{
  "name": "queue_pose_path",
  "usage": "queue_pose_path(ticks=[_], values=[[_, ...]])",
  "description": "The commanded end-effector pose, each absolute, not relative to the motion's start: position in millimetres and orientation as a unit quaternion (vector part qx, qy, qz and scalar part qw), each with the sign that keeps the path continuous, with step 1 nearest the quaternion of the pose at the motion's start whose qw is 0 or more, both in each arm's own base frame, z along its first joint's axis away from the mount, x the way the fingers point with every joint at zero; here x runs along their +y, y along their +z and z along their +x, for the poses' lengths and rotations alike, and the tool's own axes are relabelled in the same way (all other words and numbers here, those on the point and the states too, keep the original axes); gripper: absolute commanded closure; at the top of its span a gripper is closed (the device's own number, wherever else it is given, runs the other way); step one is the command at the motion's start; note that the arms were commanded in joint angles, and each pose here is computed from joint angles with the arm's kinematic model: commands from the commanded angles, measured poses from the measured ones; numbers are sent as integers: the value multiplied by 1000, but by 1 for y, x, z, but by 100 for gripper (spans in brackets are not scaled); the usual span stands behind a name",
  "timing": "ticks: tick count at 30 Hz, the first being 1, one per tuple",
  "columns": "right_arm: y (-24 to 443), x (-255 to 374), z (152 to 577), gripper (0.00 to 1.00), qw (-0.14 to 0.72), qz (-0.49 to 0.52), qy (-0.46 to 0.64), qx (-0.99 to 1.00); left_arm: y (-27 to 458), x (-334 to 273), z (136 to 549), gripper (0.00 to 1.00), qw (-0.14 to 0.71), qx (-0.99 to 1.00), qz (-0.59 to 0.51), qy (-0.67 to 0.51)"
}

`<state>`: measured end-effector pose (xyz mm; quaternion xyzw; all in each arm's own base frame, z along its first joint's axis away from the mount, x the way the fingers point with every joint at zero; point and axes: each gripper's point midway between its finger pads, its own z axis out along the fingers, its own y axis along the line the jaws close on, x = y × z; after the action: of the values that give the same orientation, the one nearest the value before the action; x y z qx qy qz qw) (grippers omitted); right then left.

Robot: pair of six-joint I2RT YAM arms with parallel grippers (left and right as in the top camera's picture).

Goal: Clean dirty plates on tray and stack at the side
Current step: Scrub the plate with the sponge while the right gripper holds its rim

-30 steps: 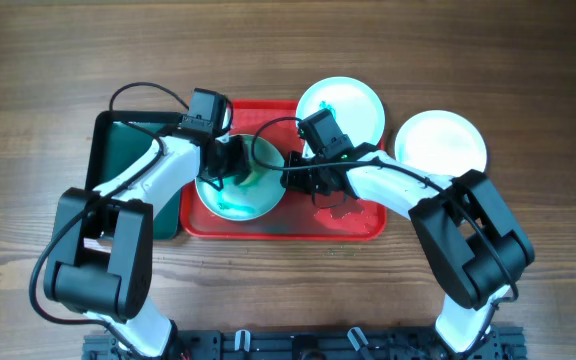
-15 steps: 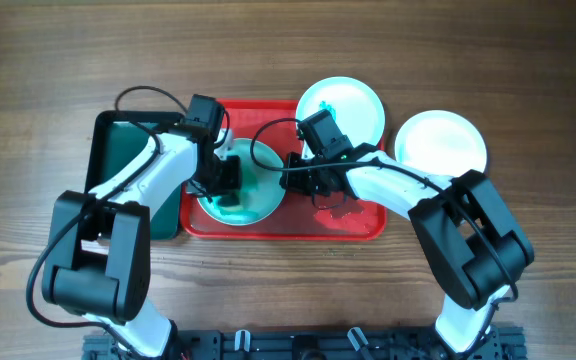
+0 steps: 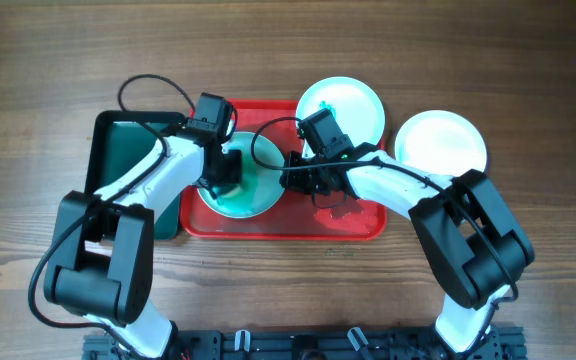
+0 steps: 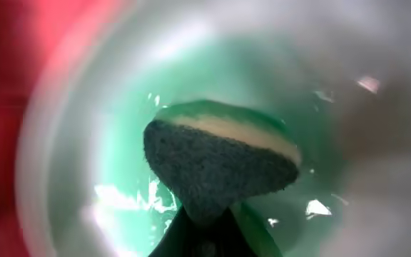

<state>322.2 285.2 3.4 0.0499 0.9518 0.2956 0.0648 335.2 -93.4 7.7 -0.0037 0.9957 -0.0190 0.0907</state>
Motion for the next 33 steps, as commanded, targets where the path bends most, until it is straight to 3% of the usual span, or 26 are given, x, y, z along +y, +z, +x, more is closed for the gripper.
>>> queue_pose_path(ticks=[1, 4, 10, 14, 20, 25, 29, 33], values=[[2, 287, 325, 96, 62, 47, 298, 951, 7, -35, 348, 96, 133, 980, -71, 129], [2, 287, 325, 96, 62, 47, 298, 951, 9, -48, 362, 96, 162, 979, -69, 101], [2, 287, 325, 96, 62, 44, 298, 952, 10, -144, 364, 96, 155, 983, -3, -102], [2, 288, 325, 96, 64, 45, 299, 951, 10, -173, 347, 96, 132, 982, 29, -133], [3, 288, 326, 96, 67, 43, 300, 950, -2, -162, 296, 96, 33, 994, 48, -96], [3, 289, 325, 96, 64, 43, 303, 950, 17, -214, 281, 96, 12, 957, 138, -253], [3, 289, 325, 96, 62, 42, 304, 950, 16, -212, 309, 96, 71, 961, 135, -230], [3, 289, 323, 96, 59, 42, 303, 950, 4, -155, 343, 96, 136, 988, 50, -59]])
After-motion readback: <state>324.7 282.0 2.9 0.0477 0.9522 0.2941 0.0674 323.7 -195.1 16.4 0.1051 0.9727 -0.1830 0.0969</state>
